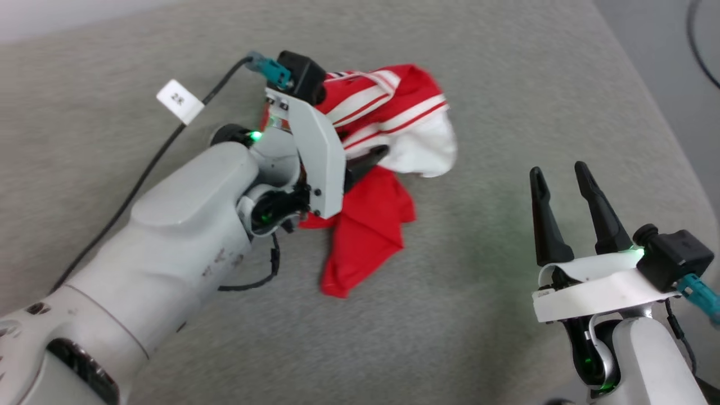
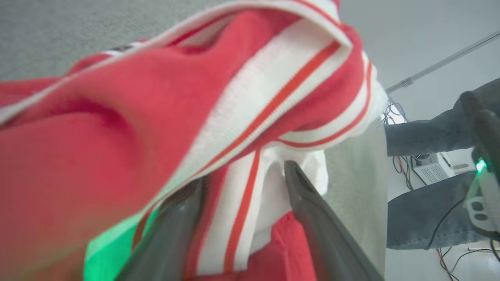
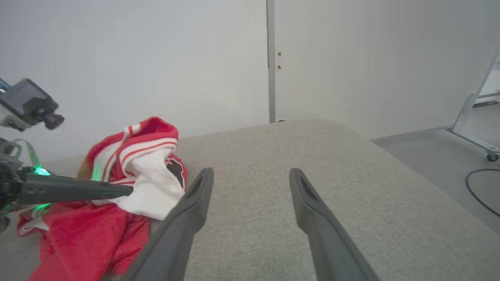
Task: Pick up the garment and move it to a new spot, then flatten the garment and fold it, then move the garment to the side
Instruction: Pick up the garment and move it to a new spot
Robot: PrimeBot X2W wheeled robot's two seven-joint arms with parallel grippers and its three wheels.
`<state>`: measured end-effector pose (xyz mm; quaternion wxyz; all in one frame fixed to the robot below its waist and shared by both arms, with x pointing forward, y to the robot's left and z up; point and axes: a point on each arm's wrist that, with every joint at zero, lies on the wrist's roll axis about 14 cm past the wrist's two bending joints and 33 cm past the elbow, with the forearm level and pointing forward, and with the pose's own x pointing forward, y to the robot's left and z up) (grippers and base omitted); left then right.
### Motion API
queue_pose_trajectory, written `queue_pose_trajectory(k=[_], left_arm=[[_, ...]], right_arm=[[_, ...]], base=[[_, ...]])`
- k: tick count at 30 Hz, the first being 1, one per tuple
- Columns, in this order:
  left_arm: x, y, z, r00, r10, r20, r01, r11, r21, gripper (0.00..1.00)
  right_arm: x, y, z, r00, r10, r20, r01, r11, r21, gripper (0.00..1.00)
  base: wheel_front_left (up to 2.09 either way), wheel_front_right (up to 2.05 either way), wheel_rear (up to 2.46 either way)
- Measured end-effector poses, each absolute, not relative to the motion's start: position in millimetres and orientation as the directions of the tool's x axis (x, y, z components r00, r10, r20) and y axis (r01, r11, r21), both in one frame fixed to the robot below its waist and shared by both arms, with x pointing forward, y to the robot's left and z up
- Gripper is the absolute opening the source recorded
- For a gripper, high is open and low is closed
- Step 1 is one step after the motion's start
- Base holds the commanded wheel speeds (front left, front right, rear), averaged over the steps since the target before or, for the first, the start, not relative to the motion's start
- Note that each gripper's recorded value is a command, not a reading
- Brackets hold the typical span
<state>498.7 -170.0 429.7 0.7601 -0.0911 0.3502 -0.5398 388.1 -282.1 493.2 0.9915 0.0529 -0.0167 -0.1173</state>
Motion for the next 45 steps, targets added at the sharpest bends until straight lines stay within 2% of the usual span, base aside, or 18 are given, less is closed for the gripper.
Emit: queue_pose_trajectory(k=[9,13,20,24,29,36,39,45], left_arm=[[498,-111,492,0.342,-0.899,-0.274,0.726,0.438,-0.53,1.0],[490,-64,485,0.443,-0.85,-0.286,0.666,0.525,-0.53,1.0],[464,18,468,0.643,-0.715,-0.274,0.467,0.65,-0.599,1.0],[448,77,462,0.762,-0.592,-0.263,0.34,0.711,-0.615,1.0],[425,148,460,0.872,-0.42,-0.253,0.188,0.763,-0.619,1.0],[390,228,469,0.956,-0.206,-0.21,0.049,0.816,-0.577,1.0],[376,242,472,0.973,-0.147,-0.178,0.019,0.819,-0.574,1.0],[370,254,491,0.992,-0.088,-0.088,0.04,0.899,-0.436,1.0]], right_arm=[[413,-237,489,0.996,-0.084,0.026,0.081,0.991,0.104,1.0],[417,-220,486,1.0,-0.018,0.018,0.016,0.995,0.101,1.0],[423,-194,484,0.996,0.085,0.007,-0.085,0.992,0.091,1.0],[427,-179,488,0.99,0.141,0.01,-0.141,0.987,0.08,1.0],[427,-164,493,0.982,0.191,0.012,-0.191,0.978,0.079,1.0],[420,-162,505,0.978,0.207,0.029,-0.209,0.976,0.066,1.0],[418,-161,511,0.976,0.212,0.038,-0.215,0.974,0.073,1.0],[415,-166,518,0.978,0.203,0.054,-0.206,0.976,0.067,1.0]], base=[[0.0,0.0,0.0],[0.0,0.0,0.0],[0.0,0.0,0.0],[0.0,0.0,0.0],[0.0,0.0,0.0],[0.0,0.0,0.0],[0.0,0.0,0.0],[0.0,0.0,0.0]])
